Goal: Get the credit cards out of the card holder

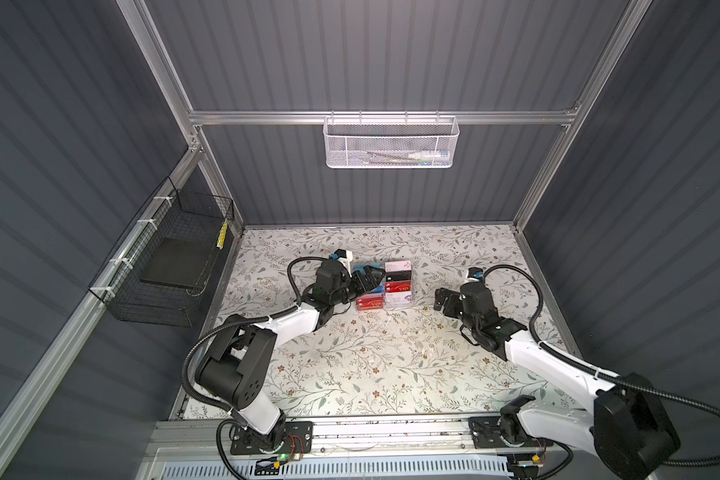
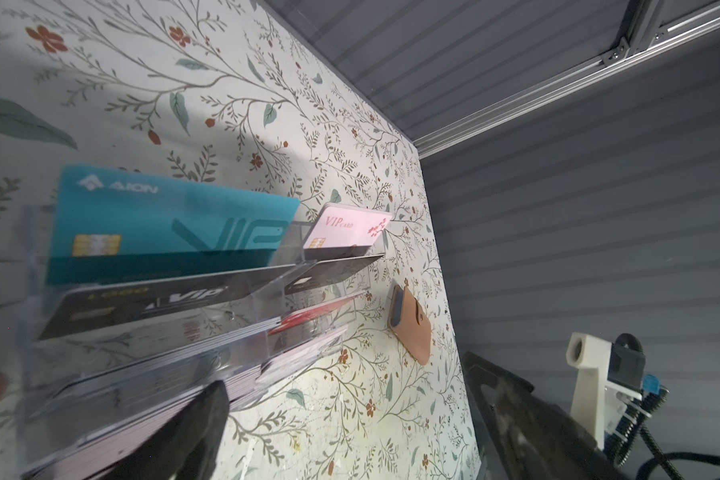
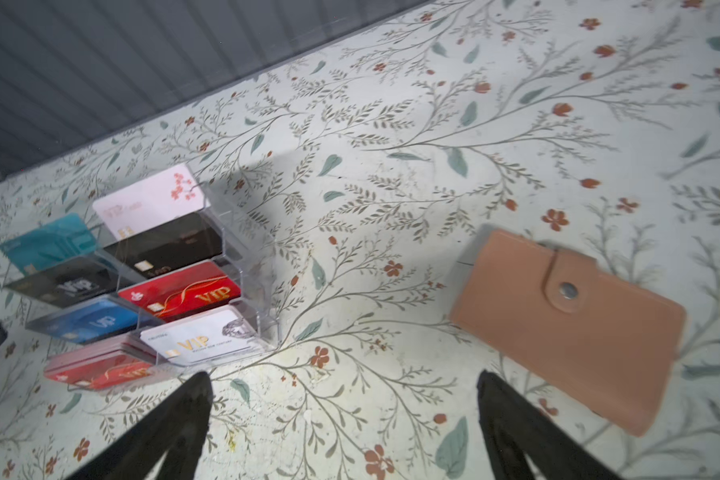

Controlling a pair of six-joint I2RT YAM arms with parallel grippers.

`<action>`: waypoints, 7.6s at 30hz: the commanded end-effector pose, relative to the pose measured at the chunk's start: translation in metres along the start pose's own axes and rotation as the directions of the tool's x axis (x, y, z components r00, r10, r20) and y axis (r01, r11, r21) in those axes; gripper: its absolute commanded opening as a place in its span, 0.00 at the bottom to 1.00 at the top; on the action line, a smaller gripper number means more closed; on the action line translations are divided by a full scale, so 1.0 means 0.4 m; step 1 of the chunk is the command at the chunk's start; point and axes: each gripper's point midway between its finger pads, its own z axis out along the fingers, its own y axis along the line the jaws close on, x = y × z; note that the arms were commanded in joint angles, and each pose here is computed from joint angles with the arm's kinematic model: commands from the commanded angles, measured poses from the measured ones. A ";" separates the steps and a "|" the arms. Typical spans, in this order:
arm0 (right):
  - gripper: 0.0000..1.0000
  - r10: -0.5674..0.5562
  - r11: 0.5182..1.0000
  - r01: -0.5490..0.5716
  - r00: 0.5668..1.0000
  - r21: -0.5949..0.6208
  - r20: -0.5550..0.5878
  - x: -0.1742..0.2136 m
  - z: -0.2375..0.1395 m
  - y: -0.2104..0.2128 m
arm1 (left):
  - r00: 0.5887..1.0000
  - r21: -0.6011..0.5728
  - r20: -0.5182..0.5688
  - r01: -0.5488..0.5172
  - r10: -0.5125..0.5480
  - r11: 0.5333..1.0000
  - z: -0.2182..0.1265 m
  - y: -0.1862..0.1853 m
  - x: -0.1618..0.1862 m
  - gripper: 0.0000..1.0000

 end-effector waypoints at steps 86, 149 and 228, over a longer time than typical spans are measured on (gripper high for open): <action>0.99 -0.077 0.985 0.149 0.822 0.083 -0.564 0.204 0.112 -0.066 | 0.984 -0.086 -0.119 -0.145 0.134 0.986 -0.050 0.013 0.290 1.00; 0.47 -0.039 0.950 -0.134 0.846 -0.282 -0.532 0.362 0.104 0.136 | 0.990 -0.107 -0.125 -0.080 0.066 0.991 0.014 0.081 0.271 1.00; 0.00 0.068 0.696 -0.402 0.861 -0.595 -0.504 0.250 -0.023 0.325 | 0.999 0.022 -0.035 0.017 -0.016 1.000 0.037 0.099 0.312 0.96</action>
